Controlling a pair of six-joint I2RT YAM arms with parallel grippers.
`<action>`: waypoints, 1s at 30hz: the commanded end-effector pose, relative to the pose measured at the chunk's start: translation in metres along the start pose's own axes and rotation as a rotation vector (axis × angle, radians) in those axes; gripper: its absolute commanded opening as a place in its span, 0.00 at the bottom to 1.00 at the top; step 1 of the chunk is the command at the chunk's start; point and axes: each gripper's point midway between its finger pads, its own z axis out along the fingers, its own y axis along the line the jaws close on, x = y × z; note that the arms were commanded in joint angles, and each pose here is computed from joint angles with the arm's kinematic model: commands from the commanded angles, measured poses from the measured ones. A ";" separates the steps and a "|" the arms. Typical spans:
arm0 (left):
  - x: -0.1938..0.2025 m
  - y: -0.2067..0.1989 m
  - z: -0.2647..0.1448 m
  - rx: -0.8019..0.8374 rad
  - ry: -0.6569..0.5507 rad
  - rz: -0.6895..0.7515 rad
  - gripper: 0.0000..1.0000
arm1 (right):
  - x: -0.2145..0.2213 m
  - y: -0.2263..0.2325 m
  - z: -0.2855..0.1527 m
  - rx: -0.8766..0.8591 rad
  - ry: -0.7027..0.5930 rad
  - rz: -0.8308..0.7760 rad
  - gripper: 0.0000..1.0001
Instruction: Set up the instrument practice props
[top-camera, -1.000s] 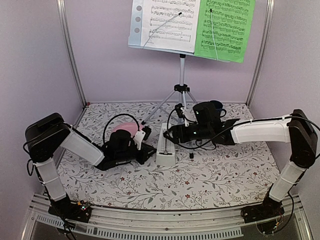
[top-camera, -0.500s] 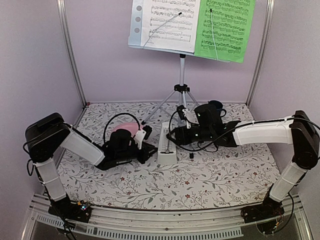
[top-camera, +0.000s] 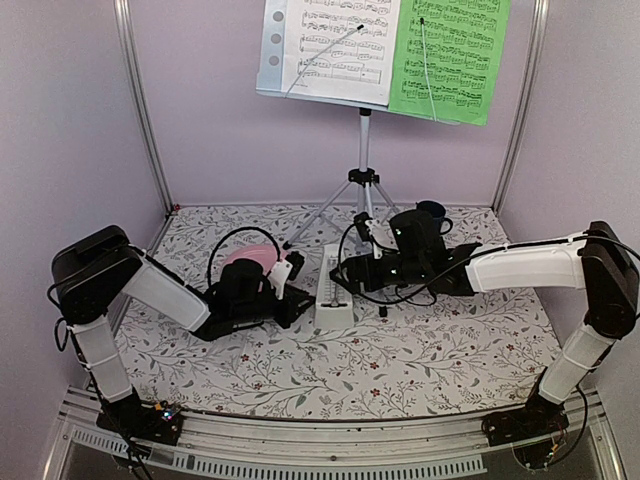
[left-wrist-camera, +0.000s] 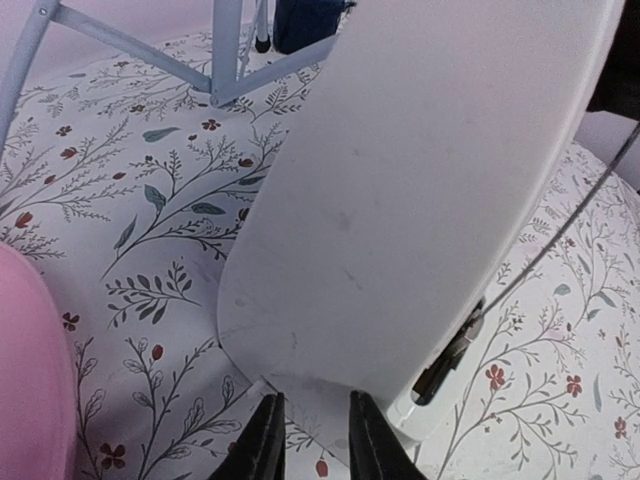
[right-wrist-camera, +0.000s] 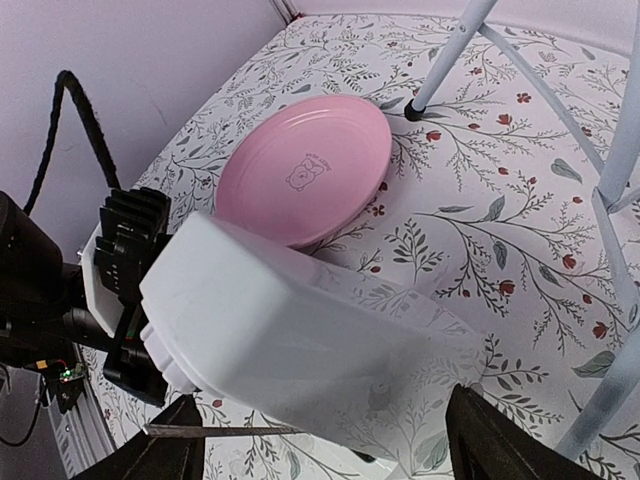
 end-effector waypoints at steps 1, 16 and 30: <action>-0.010 -0.008 0.004 0.023 -0.026 0.005 0.24 | -0.018 0.008 -0.006 0.006 -0.059 0.010 0.86; -0.009 -0.004 0.001 -0.001 -0.019 0.003 0.25 | 0.008 -0.057 -0.037 0.203 -0.039 0.085 0.84; -0.008 0.027 -0.019 -0.087 -0.021 -0.046 0.25 | -0.014 -0.101 -0.109 0.282 -0.139 0.125 0.88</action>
